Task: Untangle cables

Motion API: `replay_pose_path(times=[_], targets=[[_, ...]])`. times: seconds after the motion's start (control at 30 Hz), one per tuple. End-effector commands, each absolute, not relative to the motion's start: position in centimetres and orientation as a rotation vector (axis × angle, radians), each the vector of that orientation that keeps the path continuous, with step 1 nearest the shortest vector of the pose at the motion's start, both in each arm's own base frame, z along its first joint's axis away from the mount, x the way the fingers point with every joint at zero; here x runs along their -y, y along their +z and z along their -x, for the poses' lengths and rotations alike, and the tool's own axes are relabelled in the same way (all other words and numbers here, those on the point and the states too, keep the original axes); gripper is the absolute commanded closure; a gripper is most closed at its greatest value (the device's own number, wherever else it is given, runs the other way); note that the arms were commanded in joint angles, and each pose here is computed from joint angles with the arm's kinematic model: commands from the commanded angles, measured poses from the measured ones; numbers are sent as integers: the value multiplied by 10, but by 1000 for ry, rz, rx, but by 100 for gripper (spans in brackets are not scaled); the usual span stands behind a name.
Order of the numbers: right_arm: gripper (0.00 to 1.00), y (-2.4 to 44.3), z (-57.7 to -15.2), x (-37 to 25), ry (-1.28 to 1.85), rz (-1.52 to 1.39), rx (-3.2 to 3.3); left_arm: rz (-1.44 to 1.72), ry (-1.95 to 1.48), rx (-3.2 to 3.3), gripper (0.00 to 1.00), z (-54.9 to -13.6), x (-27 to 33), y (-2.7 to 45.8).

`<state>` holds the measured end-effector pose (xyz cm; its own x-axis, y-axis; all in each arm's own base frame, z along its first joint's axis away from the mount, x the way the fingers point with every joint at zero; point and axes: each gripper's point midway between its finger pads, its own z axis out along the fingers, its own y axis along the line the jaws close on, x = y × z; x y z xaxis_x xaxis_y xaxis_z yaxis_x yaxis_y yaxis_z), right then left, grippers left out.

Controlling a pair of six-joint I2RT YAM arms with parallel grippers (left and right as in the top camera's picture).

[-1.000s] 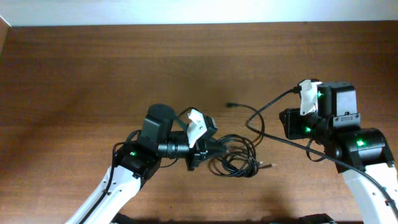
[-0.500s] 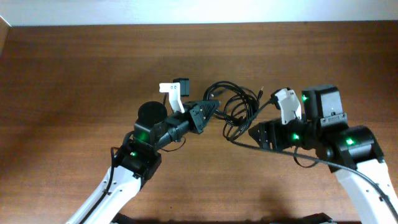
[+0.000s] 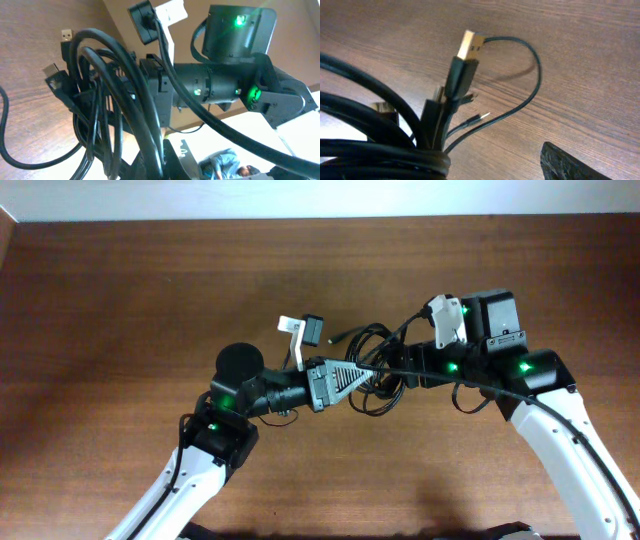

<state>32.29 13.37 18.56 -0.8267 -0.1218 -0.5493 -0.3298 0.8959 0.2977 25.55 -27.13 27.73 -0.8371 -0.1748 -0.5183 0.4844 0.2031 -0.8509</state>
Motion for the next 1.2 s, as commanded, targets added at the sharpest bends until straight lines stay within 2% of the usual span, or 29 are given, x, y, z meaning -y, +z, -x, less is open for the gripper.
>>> replay_pose_path(times=[0.0,0.07,0.17,0.2,0.23,0.27,0.3,0.43,0.47,0.53,0.6,0.63,0.67,0.73,0.77,0.8,0.83,0.87,0.9,0.93,1.0,1.07,1.17], targets=[[24,187,-341,-105,297,210,-2510,-537,-1918,-1932,100,-209,279,302],[29,186,-346,-89,231,127,-2513,-777,-1980,-1743,100,-183,276,335],[30,186,-350,-74,218,72,-2514,-957,-1996,-1678,100,-162,271,339],[39,186,-349,-78,259,80,-2514,-970,-1999,-1679,100,-161,270,339],[57,187,-347,-84,304,97,-2515,-967,-1998,-1679,100,-161,270,339],[84,188,-345,-91,361,120,-2517,-959,-1993,-1680,100,-163,269,339],[96,188,-341,-99,424,141,-2520,-940,-1983,-1682,100,-168,267,339],[96,189,-330,-106,487,157,-2545,-683,-1879,-1681,100,-214,254,345],[96,192,-327,-106,487,158,-2542,-528,-1842,-1726,100,-237,247,339],[96,214,-318,-111,540,185,-2473,-174,-1700,-1953,100,-278,234,288],[96,236,-307,-118,608,221,-2405,264,-1460,-2217,100,-302,208,219],[96,248,-299,-125,662,270,-2364,397,-1337,-2280,93,-307,195,197],[96,258,-291,-132,714,322,-2326,459,-1272,-2309,91,-308,187,186],[96,267,-283,-141,785,358,-2295,488,-1231,-2312,71,-310,182,181],[96,270,-279,-147,845,383,-2283,496,-1215,-2307,64,-312,181,181],[96,274,-274,-154,903,409,-2270,464,-1203,-2306,59,-312,181,181],[96,277,-269,-159,940,471,-2242,371,-1168,-2303,35,-312,181,181],[96,276,-271,-157,913,471,-2244,98,-1147,-2282,7,-304,190,186],[96,271,-275,-151,860,447,-2262,-205,-1164,-2230,1,-290,203,192],[96,265,-280,-142,778,408,-2293,-434,-1212,-2156,1,-275,214,199],[96,249,-287,-119,609,298,-2375,-692,-1259,-2026,1,-256,224,209],[96,236,-292,-91,443,92,-2447,-762,-1213,-1994,1,-252,224,208],[96,231,-294,-72,332,-28,-2469,-913,-1125,-1935,1,-243,236,202]])
